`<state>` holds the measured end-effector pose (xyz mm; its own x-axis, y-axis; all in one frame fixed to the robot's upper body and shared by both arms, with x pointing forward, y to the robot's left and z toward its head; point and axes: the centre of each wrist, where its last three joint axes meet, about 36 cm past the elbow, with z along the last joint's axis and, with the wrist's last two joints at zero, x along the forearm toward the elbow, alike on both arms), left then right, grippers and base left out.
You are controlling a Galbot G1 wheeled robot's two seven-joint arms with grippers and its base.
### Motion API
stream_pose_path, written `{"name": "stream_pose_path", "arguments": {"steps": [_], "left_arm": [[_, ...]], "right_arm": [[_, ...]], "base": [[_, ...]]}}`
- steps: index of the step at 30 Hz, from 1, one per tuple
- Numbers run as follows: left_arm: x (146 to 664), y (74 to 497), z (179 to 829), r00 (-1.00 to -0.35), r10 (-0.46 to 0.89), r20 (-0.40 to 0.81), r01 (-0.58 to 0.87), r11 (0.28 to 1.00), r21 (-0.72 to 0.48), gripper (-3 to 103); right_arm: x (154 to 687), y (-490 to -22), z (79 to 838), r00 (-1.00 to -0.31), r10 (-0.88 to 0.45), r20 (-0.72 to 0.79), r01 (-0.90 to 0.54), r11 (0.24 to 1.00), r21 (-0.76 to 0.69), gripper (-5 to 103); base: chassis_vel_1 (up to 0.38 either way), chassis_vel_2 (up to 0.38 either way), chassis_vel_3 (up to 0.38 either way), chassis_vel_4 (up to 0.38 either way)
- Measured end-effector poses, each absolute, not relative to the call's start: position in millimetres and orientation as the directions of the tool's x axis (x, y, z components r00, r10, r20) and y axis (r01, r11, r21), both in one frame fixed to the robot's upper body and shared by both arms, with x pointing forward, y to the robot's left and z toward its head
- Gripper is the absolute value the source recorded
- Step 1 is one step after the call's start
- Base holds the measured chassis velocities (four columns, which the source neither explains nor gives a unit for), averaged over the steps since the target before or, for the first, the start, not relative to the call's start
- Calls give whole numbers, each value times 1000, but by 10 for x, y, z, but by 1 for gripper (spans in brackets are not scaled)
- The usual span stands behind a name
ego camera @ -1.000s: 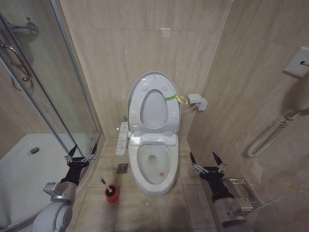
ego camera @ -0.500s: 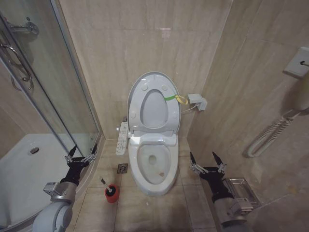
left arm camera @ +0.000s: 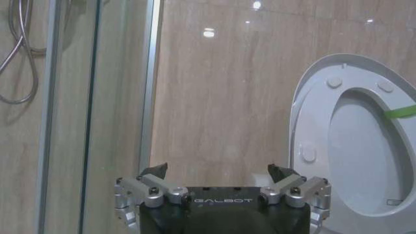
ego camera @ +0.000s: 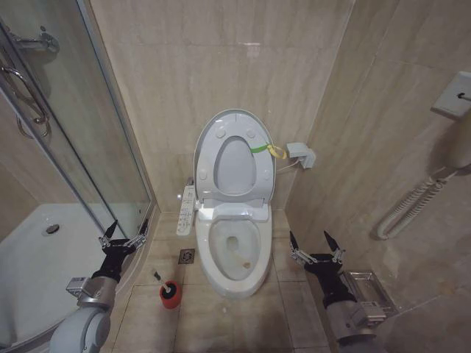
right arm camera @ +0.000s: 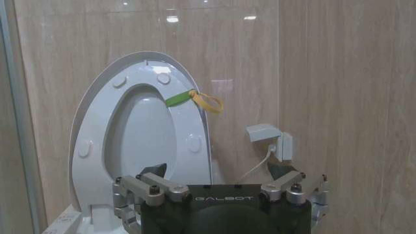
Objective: Open the toilet lid, clean the toilet bowl with a toilet brush, close the toilet lid, and flush.
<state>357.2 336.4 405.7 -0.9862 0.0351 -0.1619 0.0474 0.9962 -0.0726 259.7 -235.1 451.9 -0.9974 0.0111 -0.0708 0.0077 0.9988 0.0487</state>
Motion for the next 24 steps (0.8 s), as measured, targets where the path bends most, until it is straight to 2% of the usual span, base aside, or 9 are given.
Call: {"name": "stream_pose_path", "arguments": {"steps": [24], "left_arm": [[3572,3364,4057,-986,35,-162,47,996,-73,100]], "right_arm": [[2597,-2351,4519,-997,11,-71,8,999,49,100]], "base": [[0,0,0,0]]}}
